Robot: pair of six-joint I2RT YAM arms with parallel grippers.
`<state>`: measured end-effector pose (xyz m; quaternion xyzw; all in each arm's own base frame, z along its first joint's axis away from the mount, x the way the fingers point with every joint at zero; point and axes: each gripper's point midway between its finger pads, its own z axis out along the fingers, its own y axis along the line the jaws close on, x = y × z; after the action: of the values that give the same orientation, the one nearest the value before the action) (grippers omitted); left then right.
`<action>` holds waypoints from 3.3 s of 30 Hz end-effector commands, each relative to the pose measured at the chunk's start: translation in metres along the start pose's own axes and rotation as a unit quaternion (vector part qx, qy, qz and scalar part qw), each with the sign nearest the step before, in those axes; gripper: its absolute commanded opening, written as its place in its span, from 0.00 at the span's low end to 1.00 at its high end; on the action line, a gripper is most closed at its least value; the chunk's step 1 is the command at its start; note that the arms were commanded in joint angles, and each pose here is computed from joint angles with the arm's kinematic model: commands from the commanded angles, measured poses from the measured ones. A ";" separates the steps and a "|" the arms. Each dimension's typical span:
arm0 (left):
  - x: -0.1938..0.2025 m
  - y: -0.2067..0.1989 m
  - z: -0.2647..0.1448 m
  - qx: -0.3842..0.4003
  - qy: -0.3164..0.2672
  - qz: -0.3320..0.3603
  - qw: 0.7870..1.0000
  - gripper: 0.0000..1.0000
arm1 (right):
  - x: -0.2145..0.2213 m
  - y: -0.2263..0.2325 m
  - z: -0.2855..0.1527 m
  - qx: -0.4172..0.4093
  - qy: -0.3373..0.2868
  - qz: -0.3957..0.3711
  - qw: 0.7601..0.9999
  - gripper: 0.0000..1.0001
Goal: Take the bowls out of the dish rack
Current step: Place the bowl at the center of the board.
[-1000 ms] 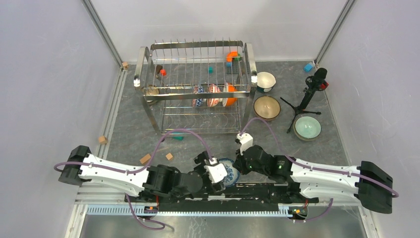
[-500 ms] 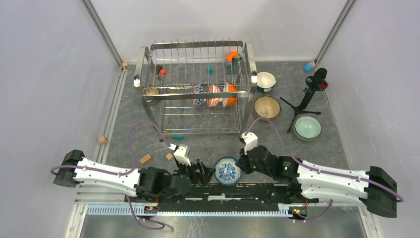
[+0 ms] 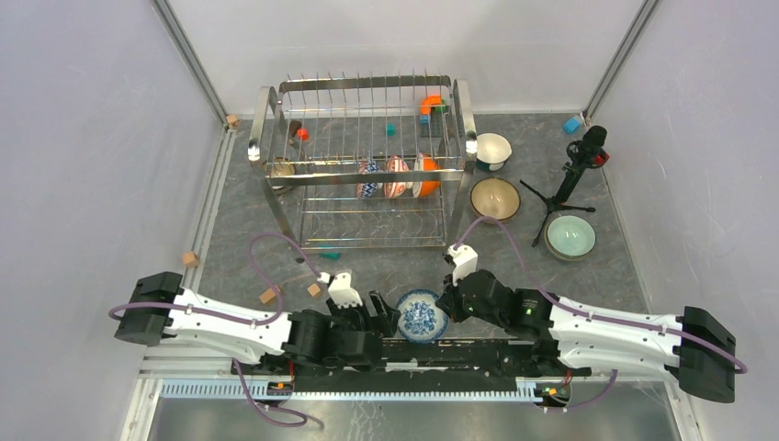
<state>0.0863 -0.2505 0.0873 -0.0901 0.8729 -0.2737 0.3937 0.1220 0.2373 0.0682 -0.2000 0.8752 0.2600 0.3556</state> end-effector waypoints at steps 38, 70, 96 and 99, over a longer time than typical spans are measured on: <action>-0.028 -0.014 0.010 -0.037 -0.074 0.029 0.996 0.02 | -0.035 0.047 -0.008 -0.107 -0.061 0.035 0.992 0.65; -0.183 0.119 -0.044 -0.269 -0.104 0.135 0.948 0.02 | 0.000 0.033 -0.014 -0.154 -0.068 -0.074 0.983 0.90; -0.252 0.167 -0.094 -0.432 -0.231 0.065 0.869 0.02 | 0.001 0.033 -0.013 -0.158 -0.078 -0.052 0.983 0.88; -0.258 0.173 -0.095 -0.458 -0.232 0.067 0.855 0.02 | 0.001 0.033 -0.014 -0.161 -0.082 -0.045 0.983 0.88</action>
<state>0.1755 0.0191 0.1750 -0.2135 0.8431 0.1973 0.4524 0.0939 0.2529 0.0799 -0.2892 0.7867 0.3834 0.3878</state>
